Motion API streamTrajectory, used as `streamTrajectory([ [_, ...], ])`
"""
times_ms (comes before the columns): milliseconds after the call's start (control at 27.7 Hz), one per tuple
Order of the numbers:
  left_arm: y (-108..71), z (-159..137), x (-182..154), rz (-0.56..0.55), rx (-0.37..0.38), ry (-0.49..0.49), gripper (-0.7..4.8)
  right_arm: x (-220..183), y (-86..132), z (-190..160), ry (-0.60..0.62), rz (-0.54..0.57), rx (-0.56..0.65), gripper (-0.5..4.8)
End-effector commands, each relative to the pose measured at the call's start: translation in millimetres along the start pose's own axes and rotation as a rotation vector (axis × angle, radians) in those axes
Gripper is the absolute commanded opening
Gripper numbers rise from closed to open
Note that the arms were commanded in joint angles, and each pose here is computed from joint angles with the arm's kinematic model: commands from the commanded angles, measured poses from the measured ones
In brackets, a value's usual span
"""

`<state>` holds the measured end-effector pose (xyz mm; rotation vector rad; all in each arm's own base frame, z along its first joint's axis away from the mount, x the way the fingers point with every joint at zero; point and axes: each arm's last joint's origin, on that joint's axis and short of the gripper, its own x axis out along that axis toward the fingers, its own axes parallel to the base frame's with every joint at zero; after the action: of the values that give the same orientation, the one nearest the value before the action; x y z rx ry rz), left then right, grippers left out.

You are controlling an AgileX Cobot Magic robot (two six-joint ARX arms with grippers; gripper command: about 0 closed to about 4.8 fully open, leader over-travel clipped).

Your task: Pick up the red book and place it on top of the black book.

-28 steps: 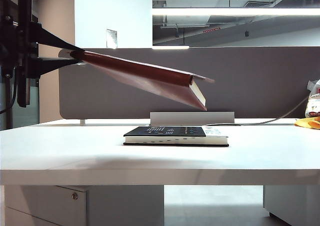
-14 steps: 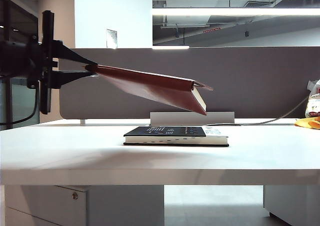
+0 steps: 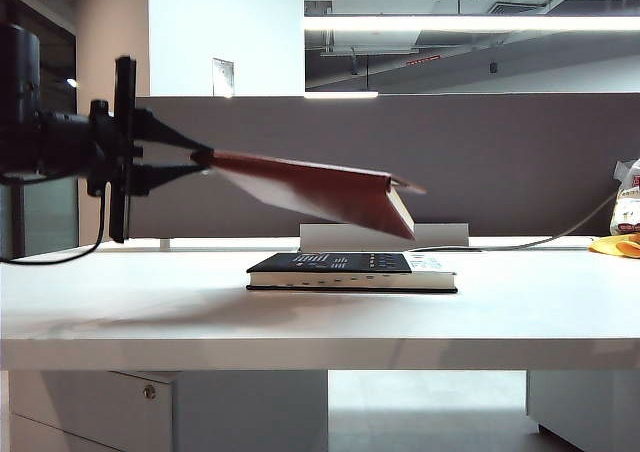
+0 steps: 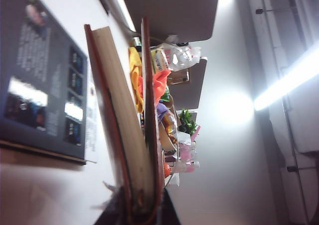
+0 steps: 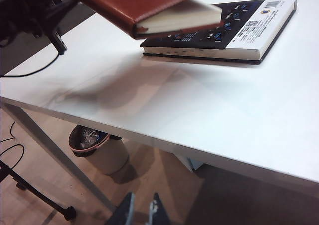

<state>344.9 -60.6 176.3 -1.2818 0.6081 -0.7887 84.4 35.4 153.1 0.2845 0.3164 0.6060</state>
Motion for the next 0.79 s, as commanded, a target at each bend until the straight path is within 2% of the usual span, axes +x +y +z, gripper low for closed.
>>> streamTrajectory([
  [36, -3.7, 6.4, 5.5, -0.047, 0.039, 0.001, -0.05, -0.3, 0.6, 1.1, -0.002, 0.004, -0.001, 0.49],
  [469, 1.3, 15.5, 27.8, -0.060, 0.027, 0.018, -0.06, -0.3, 0.6, 1.1, -0.001, 0.004, 0.000, 0.50],
  [793, 20.1, 13.9, 33.1, -0.010, -0.014, 0.020, -0.06, -0.3, 0.8, 0.8, 0.009, 0.013, 0.002, 0.50],
])
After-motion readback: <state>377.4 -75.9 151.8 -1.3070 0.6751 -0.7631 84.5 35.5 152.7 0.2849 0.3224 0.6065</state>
